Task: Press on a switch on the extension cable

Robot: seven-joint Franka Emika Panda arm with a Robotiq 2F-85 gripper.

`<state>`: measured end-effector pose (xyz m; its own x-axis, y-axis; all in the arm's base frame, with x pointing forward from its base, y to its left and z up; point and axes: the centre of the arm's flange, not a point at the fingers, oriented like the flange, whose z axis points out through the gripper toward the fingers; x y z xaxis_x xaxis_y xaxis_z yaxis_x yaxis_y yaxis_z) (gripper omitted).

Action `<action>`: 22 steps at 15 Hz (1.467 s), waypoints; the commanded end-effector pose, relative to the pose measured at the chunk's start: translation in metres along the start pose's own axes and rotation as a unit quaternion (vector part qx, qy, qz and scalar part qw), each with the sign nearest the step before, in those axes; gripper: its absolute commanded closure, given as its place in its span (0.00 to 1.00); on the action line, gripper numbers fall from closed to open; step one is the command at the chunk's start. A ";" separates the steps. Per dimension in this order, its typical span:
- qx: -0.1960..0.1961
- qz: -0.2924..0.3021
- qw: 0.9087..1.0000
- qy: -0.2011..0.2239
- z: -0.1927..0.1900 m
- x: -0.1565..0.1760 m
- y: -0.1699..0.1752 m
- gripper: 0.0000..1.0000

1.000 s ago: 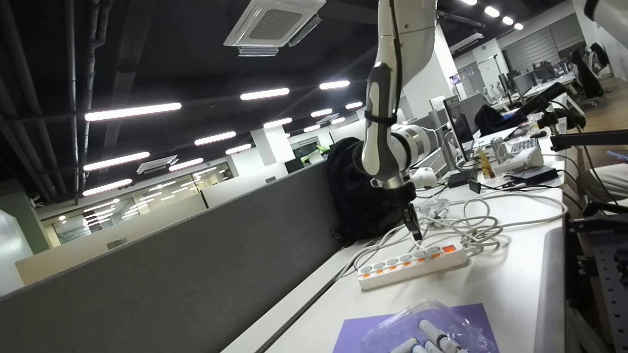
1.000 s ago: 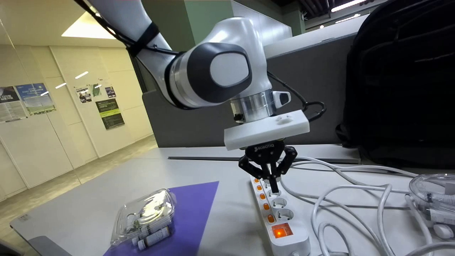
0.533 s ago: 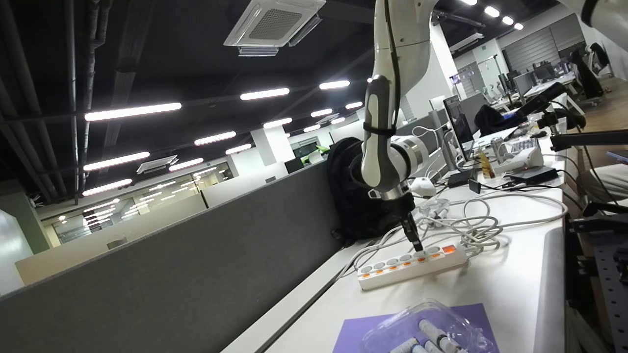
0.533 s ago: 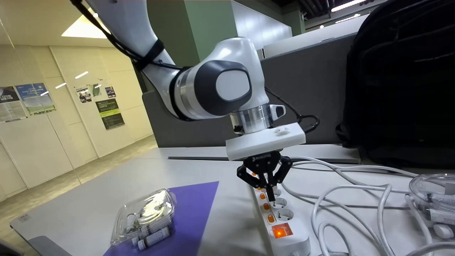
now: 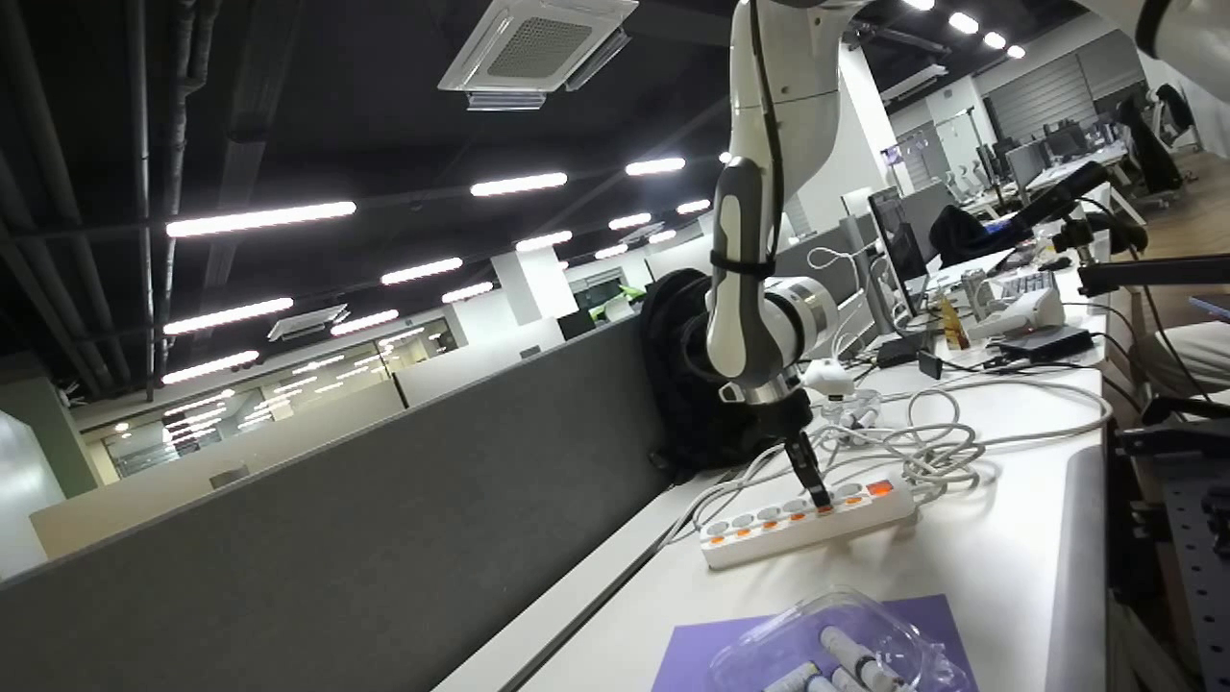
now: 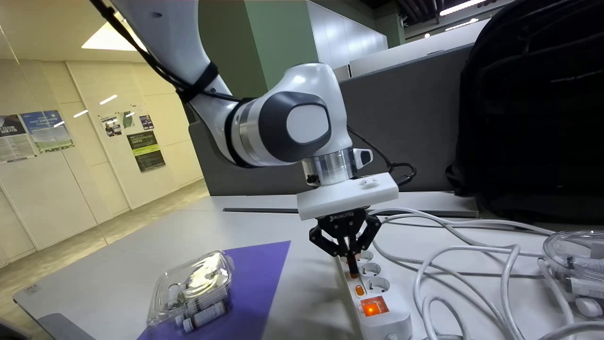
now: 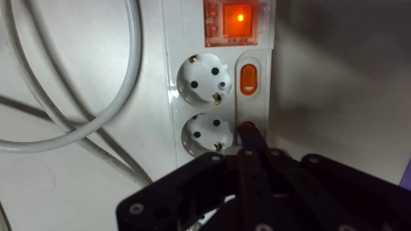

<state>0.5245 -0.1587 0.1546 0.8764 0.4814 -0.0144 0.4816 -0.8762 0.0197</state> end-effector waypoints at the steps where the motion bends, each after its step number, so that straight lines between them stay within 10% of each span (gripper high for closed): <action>1: 0.000 -0.004 1.000 -0.004 0.001 0.008 0.006 1.00; 22: 0.028 0.023 0.997 -0.064 0.026 0.028 0.031 1.00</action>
<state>0.5585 -0.1702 0.1458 0.8779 0.4610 -0.1292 0.4607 -0.8869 -0.0339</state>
